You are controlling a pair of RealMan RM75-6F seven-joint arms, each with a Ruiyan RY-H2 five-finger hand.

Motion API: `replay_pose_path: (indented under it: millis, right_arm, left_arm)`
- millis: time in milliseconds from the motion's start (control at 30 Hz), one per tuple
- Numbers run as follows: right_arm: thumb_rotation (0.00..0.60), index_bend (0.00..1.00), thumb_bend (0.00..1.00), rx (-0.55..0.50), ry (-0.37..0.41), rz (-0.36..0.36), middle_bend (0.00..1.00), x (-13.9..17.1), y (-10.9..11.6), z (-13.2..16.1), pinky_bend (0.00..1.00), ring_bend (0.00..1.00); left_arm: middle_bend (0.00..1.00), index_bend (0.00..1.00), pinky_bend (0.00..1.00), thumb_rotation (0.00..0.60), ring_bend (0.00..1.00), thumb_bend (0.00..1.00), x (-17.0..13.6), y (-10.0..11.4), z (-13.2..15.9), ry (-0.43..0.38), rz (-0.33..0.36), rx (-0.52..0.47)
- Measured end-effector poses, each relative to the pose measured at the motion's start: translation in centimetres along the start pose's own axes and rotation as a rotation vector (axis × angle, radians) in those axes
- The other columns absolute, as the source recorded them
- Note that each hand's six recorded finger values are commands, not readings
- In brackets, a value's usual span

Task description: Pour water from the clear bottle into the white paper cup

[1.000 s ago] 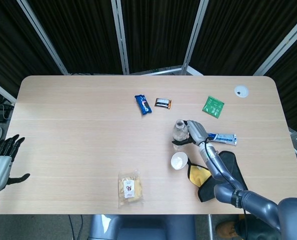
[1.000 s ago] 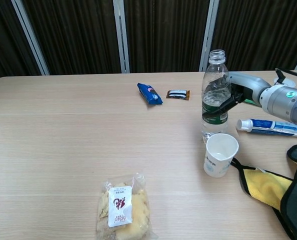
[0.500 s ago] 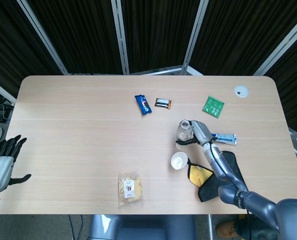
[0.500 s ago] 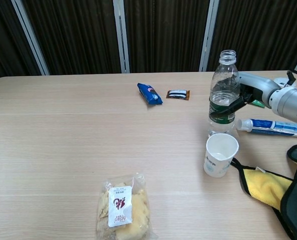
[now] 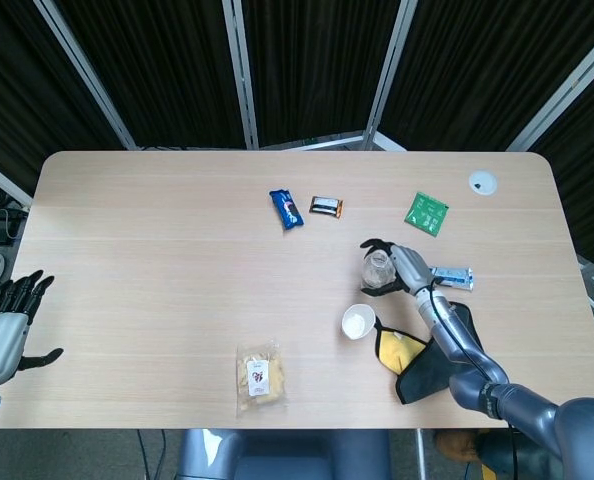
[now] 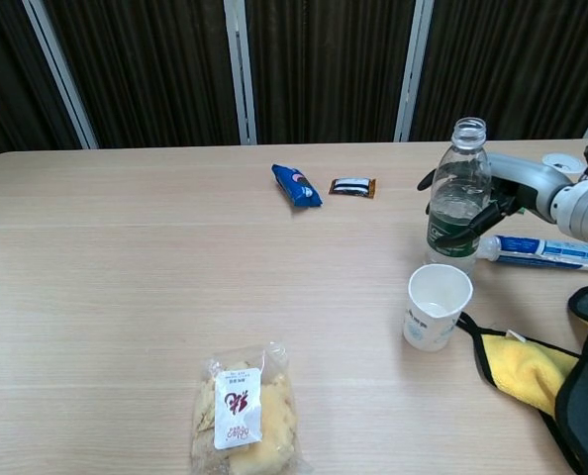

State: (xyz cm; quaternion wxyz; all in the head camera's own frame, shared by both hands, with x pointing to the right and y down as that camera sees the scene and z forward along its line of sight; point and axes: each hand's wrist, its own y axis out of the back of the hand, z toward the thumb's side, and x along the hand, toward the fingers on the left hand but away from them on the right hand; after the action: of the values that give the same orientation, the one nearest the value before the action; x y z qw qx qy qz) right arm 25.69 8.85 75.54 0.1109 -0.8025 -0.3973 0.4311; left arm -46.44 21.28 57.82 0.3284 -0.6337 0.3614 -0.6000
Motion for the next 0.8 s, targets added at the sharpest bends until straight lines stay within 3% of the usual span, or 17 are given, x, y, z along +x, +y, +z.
replay_pose_path:
  millis: [167, 233, 600, 800]
  right_arm:
    - [0.600, 0.03, 0.00, 0.018, 0.004, 0.015, 0.07, 0.4, 0.2, -0.4, 0.03, 0.01]
    - [0.600, 0.01, 0.00, 0.046, 0.011, 0.026, 0.03, 0.7, 0.4, -0.6, 0.00, 0.00]
    - [0.600, 0.00, 0.00, 0.163, 0.016, 0.029, 0.00, 2.4, 2.4, -2.2, 0.00, 0.00]
    - [0.600, 0.00, 0.00, 0.310, 0.002, 0.018, 0.00, 4.5, 4.3, -4.0, 0.00, 0.00]
  left_arm:
    - [0.00, 0.00, 0.00, 0.600, 0.00, 0.04, 0.0, 0.0, 0.0, -0.001, 0.001, 0.000]
    - [0.00, 0.00, 0.00, 0.600, 0.00, 0.04, 0.0, 0.0, 0.1, -0.003, 0.000, 0.001]
    - [0.00, 0.00, 0.00, 0.600, 0.00, 0.04, -0.4, 0.2, 0.4, -0.024, -0.005, -0.015]
    - [0.00, 0.00, 0.00, 0.600, 0.00, 0.04, -0.9, 0.8, 0.7, -0.043, 0.006, -0.029]
